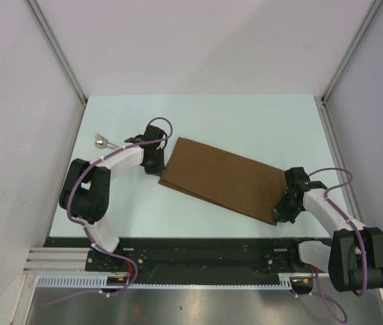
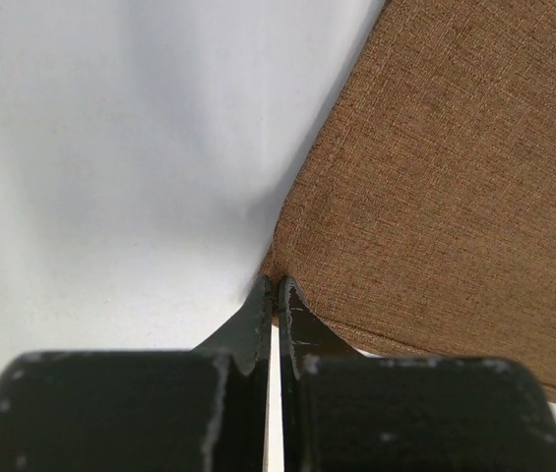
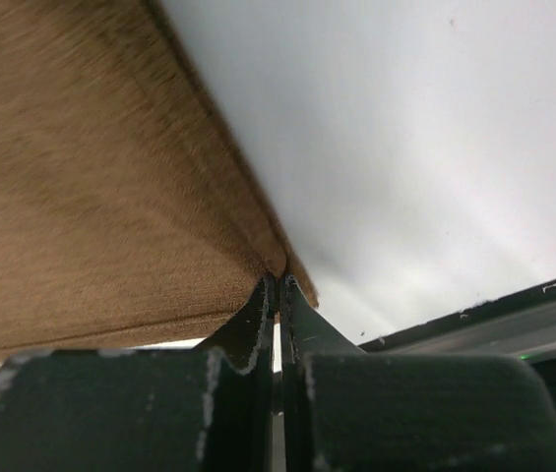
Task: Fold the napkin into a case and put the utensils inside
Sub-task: Fold and flatten the napkin at the center of the board.
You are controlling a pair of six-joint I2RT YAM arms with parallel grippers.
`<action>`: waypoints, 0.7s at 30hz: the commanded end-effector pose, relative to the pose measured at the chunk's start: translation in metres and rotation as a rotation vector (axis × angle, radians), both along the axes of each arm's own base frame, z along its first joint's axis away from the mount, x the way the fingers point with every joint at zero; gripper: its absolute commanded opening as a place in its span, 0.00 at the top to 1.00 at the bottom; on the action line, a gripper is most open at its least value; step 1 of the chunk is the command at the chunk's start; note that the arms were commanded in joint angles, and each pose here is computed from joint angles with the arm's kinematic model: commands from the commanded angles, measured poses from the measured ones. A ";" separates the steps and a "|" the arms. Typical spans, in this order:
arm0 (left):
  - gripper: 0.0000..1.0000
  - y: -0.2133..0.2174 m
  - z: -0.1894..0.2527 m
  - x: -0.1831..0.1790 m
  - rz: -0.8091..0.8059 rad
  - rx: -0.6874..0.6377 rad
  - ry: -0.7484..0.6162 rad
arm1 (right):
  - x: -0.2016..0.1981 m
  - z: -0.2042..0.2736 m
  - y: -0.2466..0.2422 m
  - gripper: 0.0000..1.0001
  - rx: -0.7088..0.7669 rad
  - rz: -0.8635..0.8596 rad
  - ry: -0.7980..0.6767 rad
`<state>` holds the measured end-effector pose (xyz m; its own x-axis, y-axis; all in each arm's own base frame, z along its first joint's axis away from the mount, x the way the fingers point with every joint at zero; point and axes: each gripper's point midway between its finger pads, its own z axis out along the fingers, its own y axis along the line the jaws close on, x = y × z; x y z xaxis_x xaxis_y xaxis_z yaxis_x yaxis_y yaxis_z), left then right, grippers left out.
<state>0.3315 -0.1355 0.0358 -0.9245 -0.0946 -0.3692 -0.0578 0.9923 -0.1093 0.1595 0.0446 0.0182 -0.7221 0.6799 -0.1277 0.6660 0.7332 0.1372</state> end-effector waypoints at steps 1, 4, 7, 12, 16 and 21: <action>1.00 0.007 0.007 0.007 0.016 0.029 -0.039 | -0.012 -0.018 -0.010 1.00 -0.057 -0.022 0.062; 1.00 0.007 0.005 0.005 0.014 0.027 -0.033 | -0.008 -0.018 -0.013 1.00 -0.070 -0.023 0.053; 1.00 0.008 0.001 0.004 0.016 0.033 -0.023 | -0.005 -0.017 -0.015 1.00 -0.080 -0.024 0.050; 1.00 0.010 0.001 -0.002 0.022 0.034 -0.015 | -0.007 -0.018 -0.017 0.99 -0.085 -0.029 0.060; 1.00 0.010 0.005 -0.004 0.031 0.027 -0.015 | -0.005 -0.018 -0.017 0.99 -0.086 -0.028 0.055; 1.00 0.013 0.002 -0.009 0.034 0.038 0.000 | -0.005 -0.018 -0.017 0.99 -0.088 -0.025 0.054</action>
